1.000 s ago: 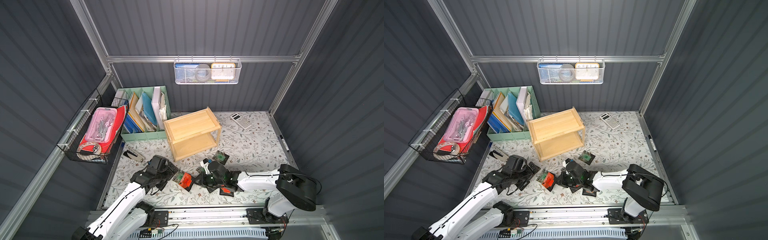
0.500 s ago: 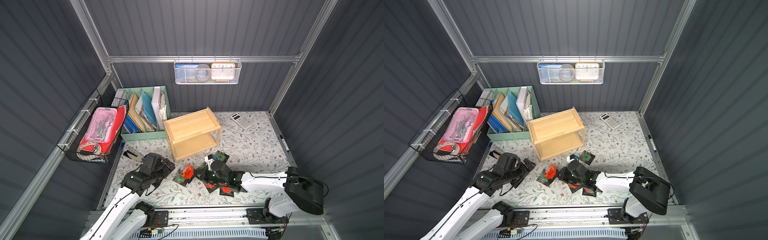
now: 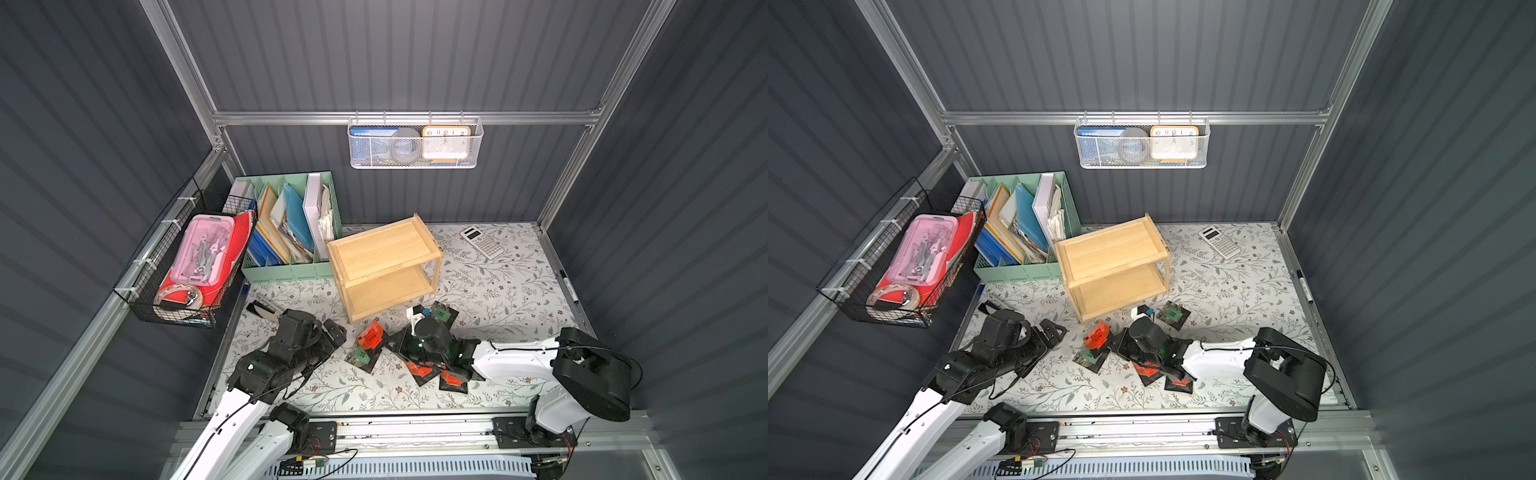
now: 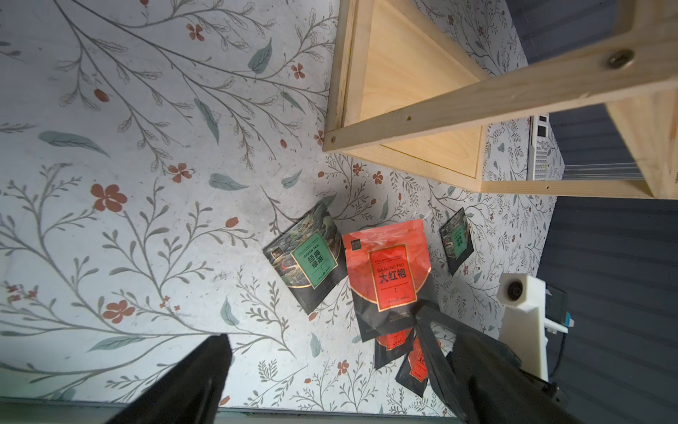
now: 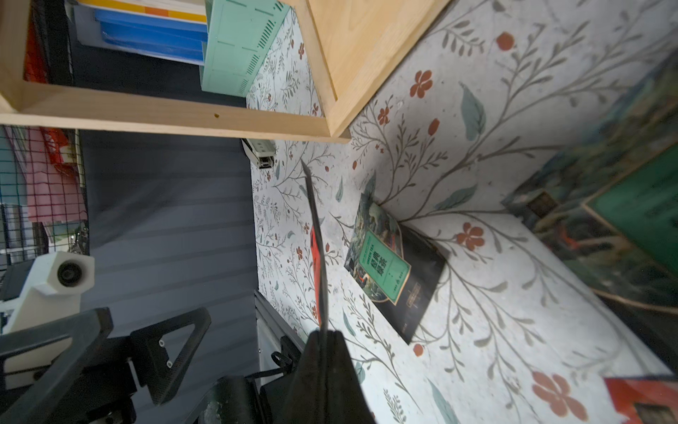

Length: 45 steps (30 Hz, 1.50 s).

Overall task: Place the tea bags on the shelf by color
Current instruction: Place the tea bag on the shelf.

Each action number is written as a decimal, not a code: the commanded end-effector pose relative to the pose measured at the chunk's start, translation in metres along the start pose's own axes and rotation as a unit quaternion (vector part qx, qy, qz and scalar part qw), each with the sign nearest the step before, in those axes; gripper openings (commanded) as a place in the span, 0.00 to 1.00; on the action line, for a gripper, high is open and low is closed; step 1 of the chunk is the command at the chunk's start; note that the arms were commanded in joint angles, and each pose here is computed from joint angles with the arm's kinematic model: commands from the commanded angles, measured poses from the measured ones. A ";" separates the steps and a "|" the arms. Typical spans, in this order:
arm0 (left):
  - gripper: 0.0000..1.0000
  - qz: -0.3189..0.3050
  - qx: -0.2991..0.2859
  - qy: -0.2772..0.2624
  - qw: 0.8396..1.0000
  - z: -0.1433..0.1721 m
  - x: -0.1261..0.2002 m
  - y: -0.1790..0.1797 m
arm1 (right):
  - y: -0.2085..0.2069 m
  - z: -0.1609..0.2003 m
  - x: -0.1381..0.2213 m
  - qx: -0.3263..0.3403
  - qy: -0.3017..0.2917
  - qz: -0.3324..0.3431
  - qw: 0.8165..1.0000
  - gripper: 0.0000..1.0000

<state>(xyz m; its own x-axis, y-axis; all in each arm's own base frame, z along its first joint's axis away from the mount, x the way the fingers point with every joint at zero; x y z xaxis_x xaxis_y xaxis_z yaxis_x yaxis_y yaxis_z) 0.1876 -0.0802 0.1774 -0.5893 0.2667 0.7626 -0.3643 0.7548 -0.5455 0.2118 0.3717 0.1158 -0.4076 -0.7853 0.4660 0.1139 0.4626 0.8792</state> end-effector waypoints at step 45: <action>1.00 0.006 -0.072 -0.004 0.997 0.000 0.029 -0.002 | 0.028 -0.089 -0.091 -0.053 -0.103 -0.058 0.992 0.00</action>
<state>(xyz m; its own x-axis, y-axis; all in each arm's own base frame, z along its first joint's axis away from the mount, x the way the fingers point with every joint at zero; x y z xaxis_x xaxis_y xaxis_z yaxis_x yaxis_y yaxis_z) 0.1747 -0.0751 0.1942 -0.5984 0.2712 0.7539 -0.2782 0.8121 -0.5129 0.3279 0.4175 0.1107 -0.5992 -0.7297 0.3295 0.1359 0.3129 0.9400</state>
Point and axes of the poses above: each gripper's point midway between its finger pads, its own x axis back along the fingers, its own y axis along the line the jaws close on, z = x × y, the point moved 1 cm from there along x, back along the fingers, and after that the axes turned 5 degrees about -x, right-handed, at the moved point
